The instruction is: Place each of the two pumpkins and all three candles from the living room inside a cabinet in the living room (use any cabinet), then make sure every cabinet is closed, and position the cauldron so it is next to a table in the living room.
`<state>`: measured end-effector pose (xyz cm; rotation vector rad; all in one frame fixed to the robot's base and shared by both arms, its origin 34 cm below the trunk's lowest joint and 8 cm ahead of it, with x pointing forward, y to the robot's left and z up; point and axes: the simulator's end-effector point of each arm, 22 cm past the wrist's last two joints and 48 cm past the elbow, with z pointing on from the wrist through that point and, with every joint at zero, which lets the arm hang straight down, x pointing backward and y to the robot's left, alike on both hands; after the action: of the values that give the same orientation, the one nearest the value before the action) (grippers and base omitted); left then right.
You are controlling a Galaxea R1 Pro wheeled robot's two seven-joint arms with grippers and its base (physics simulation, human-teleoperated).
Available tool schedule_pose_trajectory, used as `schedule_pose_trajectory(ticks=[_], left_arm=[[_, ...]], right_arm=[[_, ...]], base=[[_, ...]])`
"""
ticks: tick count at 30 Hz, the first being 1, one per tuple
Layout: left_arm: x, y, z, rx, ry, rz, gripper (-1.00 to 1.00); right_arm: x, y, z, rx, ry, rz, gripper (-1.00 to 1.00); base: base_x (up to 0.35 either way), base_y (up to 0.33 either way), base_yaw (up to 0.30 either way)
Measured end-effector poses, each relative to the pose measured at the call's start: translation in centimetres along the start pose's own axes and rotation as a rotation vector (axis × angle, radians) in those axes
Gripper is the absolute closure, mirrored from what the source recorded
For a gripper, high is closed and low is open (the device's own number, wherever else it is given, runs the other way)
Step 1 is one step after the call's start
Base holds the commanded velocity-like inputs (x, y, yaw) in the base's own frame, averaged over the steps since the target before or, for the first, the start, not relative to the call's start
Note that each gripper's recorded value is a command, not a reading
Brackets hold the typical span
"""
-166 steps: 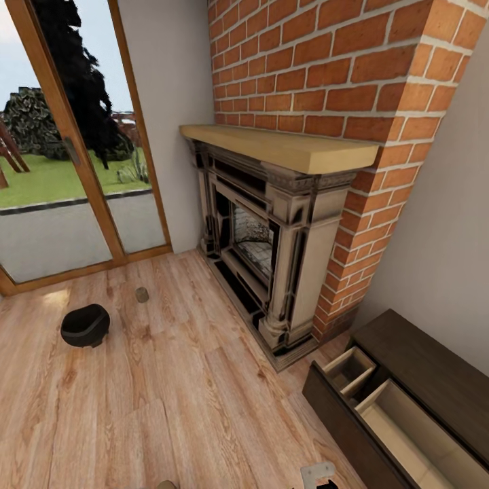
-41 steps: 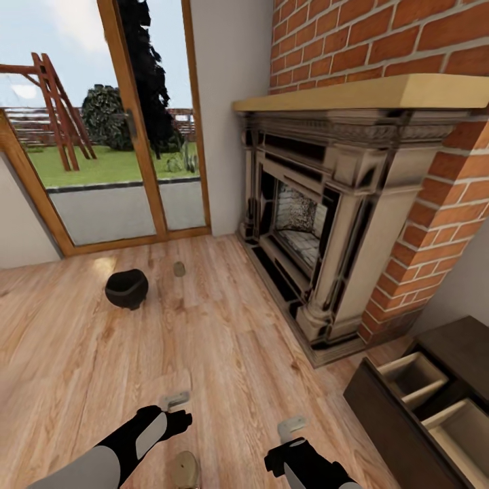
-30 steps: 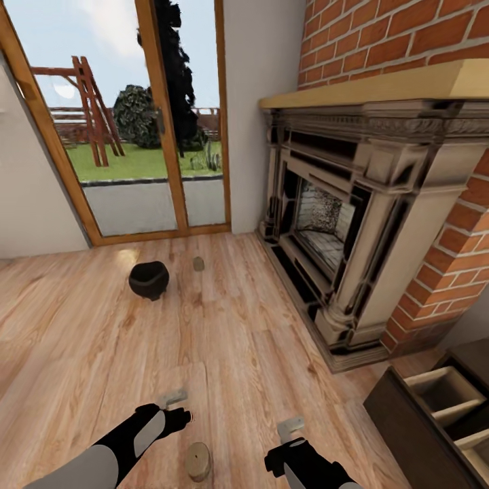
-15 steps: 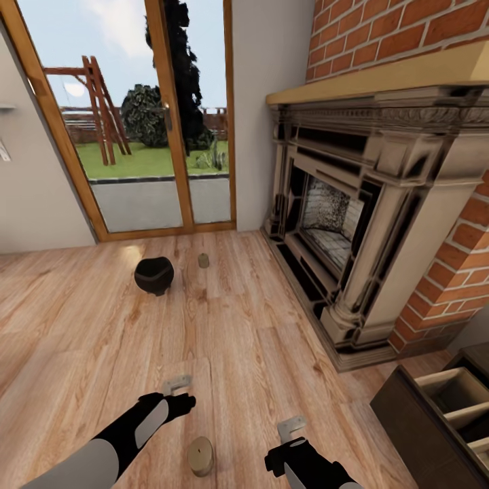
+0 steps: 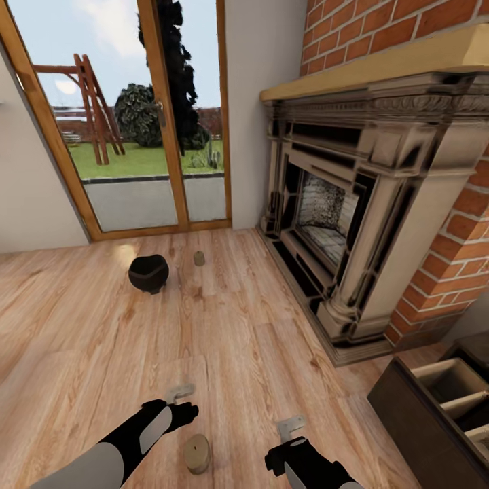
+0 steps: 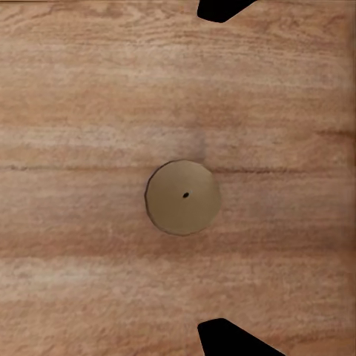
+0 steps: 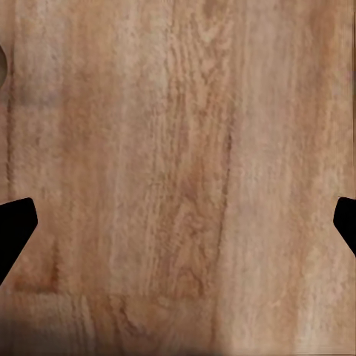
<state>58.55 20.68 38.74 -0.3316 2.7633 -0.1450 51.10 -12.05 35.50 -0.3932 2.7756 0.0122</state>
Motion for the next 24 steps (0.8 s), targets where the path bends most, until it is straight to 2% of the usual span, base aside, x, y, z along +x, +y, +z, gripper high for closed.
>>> schedule_pose_trajectory(ticks=[4, 7, 8, 10, 11, 12, 14, 15, 17, 19, 20, 21, 22, 24], left_arm=[[0.4, 0.2, 0.7, -0.001, -0.001, 0.0, -1.0], [0.7, 0.4, 1.2, -0.001, -0.001, -0.002, -1.0], [0.8, 0.4, 1.4, -0.001, -0.001, -0.003, -1.0], [1.0, 0.5, 1.8, -0.001, -0.001, -0.003, -1.0], [1.1, 0.6, 1.9, -0.001, -0.001, -0.003, -1.0], [1.2, 0.6, 2.1, -0.002, -0.001, -0.003, -1.0], [1.4, 0.7, 2.5, -0.001, -0.002, -0.004, -1.0], [1.5, 0.7, 2.7, -0.001, -0.002, -0.004, -1.0], [1.7, 0.8, 3.0, -0.002, -0.002, -0.004, -1.0], [2.0, 0.9, 3.4, -0.001, -0.002, -0.004, -1.0], [2.1, 0.9, 3.6, 0.0, -0.001, -0.004, -1.0], [2.2, 0.9, 3.8, 0.0, -0.001, -0.004, -1.0], [2.4, 0.9, 4.0, 0.0, -0.001, -0.005, -1.0], [2.6, 1.0, 4.3, 0.0, 0.0, -0.006, -1.0]], right_arm=[[-0.3, 0.3, 0.6, -0.014, -0.017, 0.006, -1.0], [-4.4, 2.0, 0.1, -0.125, -0.113, 0.027, -1.0], [-9.0, 2.6, -1.7, -0.242, -0.221, 0.055, -1.0], [-14.1, 2.0, -4.2, -0.324, -0.343, 0.105, -1.0], [-16.2, 0.9, -5.5, -0.349, -0.387, 0.154, -1.0], [-17.8, -0.3, -6.4, -0.36, -0.412, 0.196, -1.0], [-20.4, -1.8, -8.1, -0.372, -0.458, 0.236, -1.0], [-21.6, -2.2, -9.1, -0.398, -0.489, 0.252, -1.0], [-22.3, -2.1, -9.7, -0.43, -0.513, 0.266, -1.0], [-24.6, -2.2, -11.8, -0.483, -0.58, 0.299, -1.0], [-26.0, -2.1, -13.3, -0.521, -0.628, 0.33, -1.0], [-26.3, -2.1, -13.6, -0.534, -0.642, 0.342, -1.0], [-27.1, -2.0, -14.6, -0.574, -0.672, 0.383, -1.0], [-27.2, -1.5, -14.5, -0.614, -0.679, 0.431, -1.0]], base=[[0.0, 0.0, -0.146], [0.0, 0.0, -0.036], [0.0, 0.0, -0.011], [0.0, 0.0, -0.005], [0.0, 0.0, -0.002], [0.0, 0.0, -0.001], [0.0, 0.0, 0.0], [0.0, 0.0, 0.0], [0.0, 0.0, 0.0], [0.0, 0.0, 0.0], [0.0, 0.0, 0.0], [0.0, 0.0, 0.0], [0.0, 0.0, 0.0], [0.0, 0.0, 0.0]])
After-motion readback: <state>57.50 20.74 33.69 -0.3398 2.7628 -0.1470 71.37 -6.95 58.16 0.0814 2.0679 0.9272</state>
